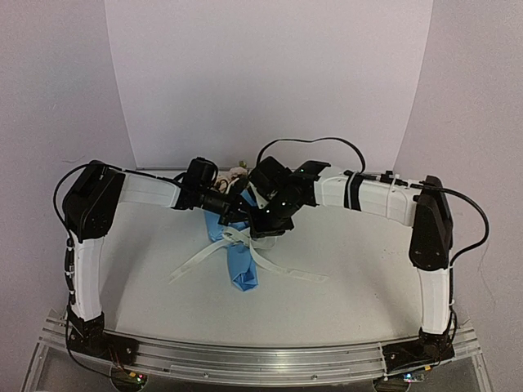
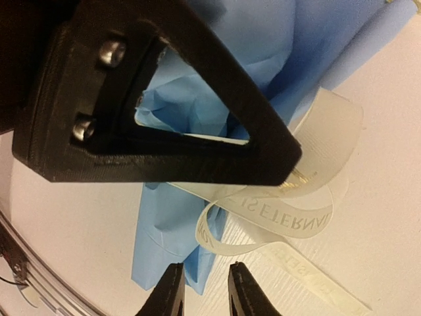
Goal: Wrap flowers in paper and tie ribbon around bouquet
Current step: Cross the half-tied ribbon over the folded bouquet.
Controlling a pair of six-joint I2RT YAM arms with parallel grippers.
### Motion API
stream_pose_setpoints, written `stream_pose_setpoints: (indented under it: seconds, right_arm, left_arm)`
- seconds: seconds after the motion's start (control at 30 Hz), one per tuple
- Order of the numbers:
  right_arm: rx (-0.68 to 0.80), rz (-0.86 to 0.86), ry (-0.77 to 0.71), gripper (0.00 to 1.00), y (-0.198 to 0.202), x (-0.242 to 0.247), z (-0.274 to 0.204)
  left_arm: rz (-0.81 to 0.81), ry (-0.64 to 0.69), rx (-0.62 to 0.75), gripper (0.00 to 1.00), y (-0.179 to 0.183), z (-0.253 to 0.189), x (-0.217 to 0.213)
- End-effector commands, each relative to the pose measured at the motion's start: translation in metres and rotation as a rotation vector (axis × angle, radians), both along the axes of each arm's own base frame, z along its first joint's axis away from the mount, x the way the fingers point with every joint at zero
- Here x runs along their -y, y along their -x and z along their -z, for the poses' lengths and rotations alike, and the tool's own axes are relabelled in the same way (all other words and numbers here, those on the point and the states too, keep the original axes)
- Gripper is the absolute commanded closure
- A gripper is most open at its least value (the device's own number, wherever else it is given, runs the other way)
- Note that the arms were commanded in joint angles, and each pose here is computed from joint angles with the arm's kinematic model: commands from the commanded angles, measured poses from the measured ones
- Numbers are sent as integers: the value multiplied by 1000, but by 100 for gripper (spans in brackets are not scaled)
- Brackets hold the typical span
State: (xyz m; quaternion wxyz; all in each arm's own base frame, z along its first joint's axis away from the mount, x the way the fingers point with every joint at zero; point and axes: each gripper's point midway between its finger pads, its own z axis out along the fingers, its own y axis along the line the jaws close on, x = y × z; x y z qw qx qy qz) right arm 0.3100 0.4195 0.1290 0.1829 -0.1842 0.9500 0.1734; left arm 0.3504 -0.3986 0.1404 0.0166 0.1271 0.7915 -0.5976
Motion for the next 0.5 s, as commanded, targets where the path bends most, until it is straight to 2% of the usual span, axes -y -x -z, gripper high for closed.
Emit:
stream_pose_setpoints:
  seconds: [0.0, 0.13, 0.23, 0.47]
  right_arm:
    - [112, 31, -37, 61, -2, 15, -44]
    - [153, 86, 6, 52, -10, 43, -38]
    - [153, 123, 12, 51, -20, 57, -21]
    - [141, 113, -7, 53, -34, 46, 8]
  left_arm:
    - [-15, 21, 113, 100, -4, -38, 1]
    - [-29, 14, 127, 100, -5, -41, 0]
    - [-45, 7, 145, 100, -8, -44, -1]
    - [-74, -18, 165, 100, -12, -46, -3]
